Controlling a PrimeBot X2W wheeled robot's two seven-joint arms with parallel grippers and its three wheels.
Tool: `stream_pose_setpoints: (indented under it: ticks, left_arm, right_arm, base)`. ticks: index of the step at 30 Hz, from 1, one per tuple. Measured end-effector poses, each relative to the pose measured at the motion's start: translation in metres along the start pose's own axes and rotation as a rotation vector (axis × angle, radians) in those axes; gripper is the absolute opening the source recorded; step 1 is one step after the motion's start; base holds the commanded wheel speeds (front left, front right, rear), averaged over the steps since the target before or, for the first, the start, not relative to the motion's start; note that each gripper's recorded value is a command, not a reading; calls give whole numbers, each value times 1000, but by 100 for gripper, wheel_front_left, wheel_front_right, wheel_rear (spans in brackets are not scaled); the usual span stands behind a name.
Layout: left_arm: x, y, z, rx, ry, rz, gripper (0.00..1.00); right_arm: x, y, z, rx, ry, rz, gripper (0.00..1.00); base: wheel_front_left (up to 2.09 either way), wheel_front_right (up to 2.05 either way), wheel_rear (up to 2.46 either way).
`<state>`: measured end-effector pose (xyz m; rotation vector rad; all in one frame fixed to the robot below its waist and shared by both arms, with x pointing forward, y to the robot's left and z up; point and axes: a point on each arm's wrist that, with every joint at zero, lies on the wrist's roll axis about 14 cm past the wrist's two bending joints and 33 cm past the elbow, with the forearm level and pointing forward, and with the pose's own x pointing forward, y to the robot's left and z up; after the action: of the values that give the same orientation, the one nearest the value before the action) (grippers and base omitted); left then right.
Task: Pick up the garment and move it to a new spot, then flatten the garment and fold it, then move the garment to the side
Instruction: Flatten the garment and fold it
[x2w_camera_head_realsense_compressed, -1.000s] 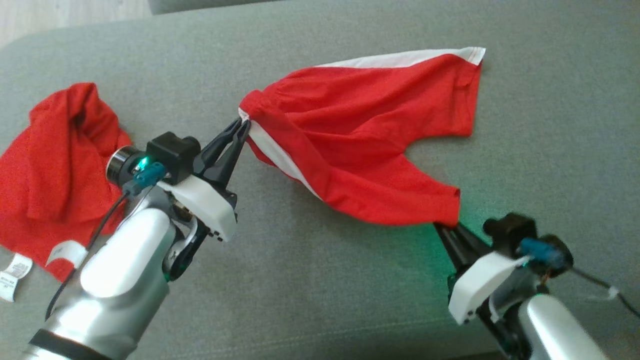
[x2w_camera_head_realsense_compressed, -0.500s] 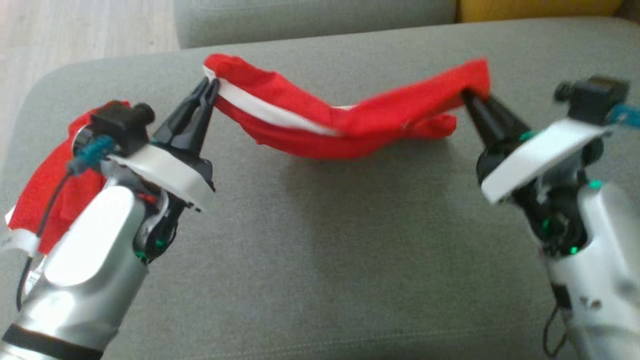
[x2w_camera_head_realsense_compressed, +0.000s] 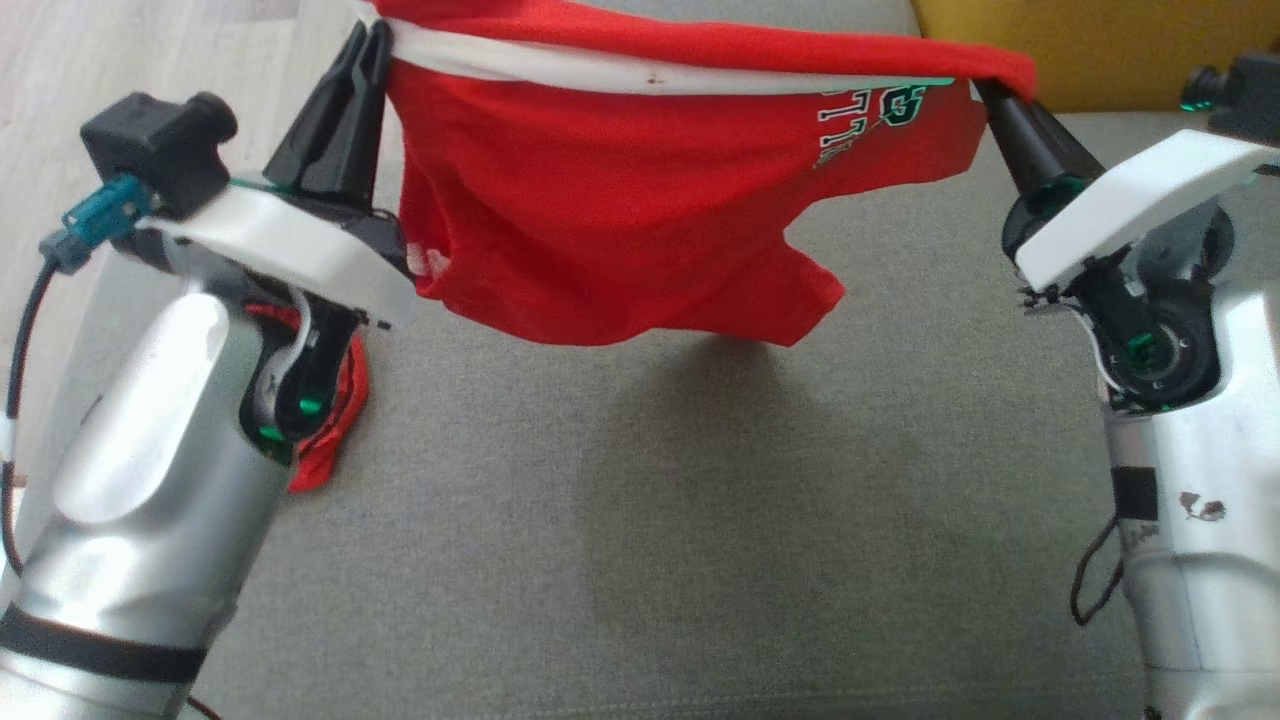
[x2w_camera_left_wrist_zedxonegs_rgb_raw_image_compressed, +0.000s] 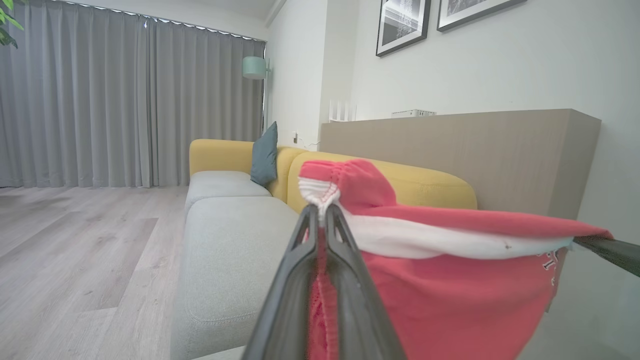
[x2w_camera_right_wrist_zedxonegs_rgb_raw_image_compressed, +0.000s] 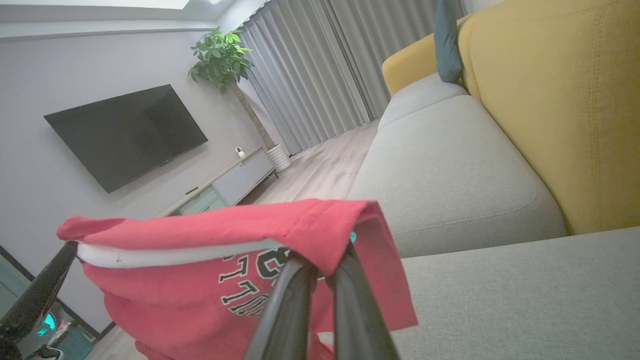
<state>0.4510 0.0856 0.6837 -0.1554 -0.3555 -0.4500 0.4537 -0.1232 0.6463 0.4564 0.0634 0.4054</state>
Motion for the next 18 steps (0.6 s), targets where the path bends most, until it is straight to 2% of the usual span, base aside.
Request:
stream_pose_setpoints:
  ticks: [9, 13, 18]
  left_arm:
    - [-22, -5, -12, -13, 50, 2, 0]
    - [-22, -8, -14, -15, 74, -11, 0]
    - [-15, -6, -28, -13, 156, -21, 0]
  right_arm:
    - [-18, 9, -9, 90, 58, 43, 0]
    - [-26, 9, -3, 65, 53, 40, 0]
    - [-24, -11, 1, -7, 68, -52, 0]
  base:
    - [0, 0, 0]
    - [0, 0, 0]
    - [0, 0, 0]
